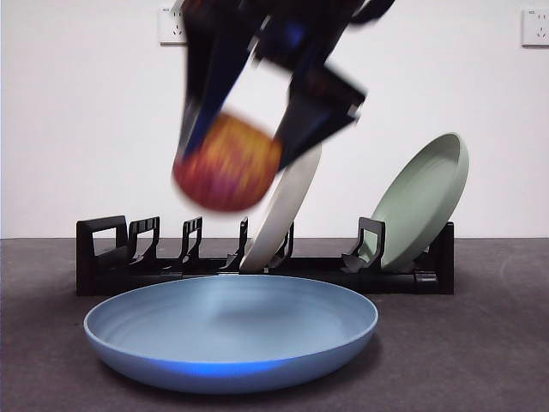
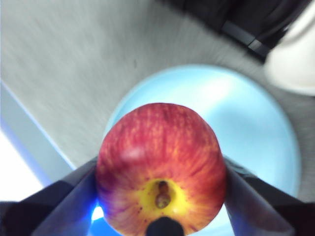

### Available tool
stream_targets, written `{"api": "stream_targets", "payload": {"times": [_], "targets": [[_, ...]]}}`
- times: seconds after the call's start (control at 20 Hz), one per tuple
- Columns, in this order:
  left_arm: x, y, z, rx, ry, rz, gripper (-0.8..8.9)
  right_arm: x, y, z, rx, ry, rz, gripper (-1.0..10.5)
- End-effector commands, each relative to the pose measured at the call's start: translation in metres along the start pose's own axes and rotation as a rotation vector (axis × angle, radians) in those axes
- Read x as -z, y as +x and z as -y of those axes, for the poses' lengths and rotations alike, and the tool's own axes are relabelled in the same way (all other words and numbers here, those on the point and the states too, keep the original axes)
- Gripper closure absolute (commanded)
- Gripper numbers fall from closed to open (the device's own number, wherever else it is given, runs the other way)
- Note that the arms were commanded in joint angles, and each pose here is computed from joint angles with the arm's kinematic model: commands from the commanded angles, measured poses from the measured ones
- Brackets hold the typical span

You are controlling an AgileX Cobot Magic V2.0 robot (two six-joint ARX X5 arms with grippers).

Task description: Take the blue plate from the plate rack,put the plate on the table,take the apple from the table,put the apple in the plate

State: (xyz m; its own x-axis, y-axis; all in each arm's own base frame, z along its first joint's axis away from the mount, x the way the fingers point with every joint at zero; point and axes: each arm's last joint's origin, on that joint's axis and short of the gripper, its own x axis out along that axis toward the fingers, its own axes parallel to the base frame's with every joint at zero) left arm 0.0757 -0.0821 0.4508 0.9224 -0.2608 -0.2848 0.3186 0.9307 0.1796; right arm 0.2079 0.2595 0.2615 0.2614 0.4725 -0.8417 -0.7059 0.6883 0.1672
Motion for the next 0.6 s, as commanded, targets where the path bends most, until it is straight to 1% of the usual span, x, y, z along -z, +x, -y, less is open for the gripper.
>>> {"api": "stream_targets", "payload": {"times": [0.05,0.25,0.35,0.4,0.55,0.6], "targets": [[0.001,0.000,-0.001,-0.003,-0.004,-0.005,4.36,0.001,0.030,0.002,0.032,-0.007,-0.066,9.6],[0.003,0.000,-0.001,-0.004,0.004,-0.016,4.36,0.011,0.075,0.009,0.057,0.003,-0.192,9.6],[0.003,0.000,-0.001,-0.004,0.005,-0.016,4.36,0.016,0.087,0.010,0.061,-0.008,-0.232,9.1],[0.003,0.000,-0.001,-0.004,0.007,-0.020,4.36,0.016,0.087,0.010,0.062,-0.008,-0.238,8.3],[0.006,0.000,-0.001,-0.006,0.021,-0.043,4.36,0.016,0.087,0.008,0.057,-0.013,-0.233,4.6],[0.006,0.000,-0.001,-0.006,0.015,-0.048,4.36,0.016,0.086,0.008,0.060,-0.013,-0.233,4.0]]}}
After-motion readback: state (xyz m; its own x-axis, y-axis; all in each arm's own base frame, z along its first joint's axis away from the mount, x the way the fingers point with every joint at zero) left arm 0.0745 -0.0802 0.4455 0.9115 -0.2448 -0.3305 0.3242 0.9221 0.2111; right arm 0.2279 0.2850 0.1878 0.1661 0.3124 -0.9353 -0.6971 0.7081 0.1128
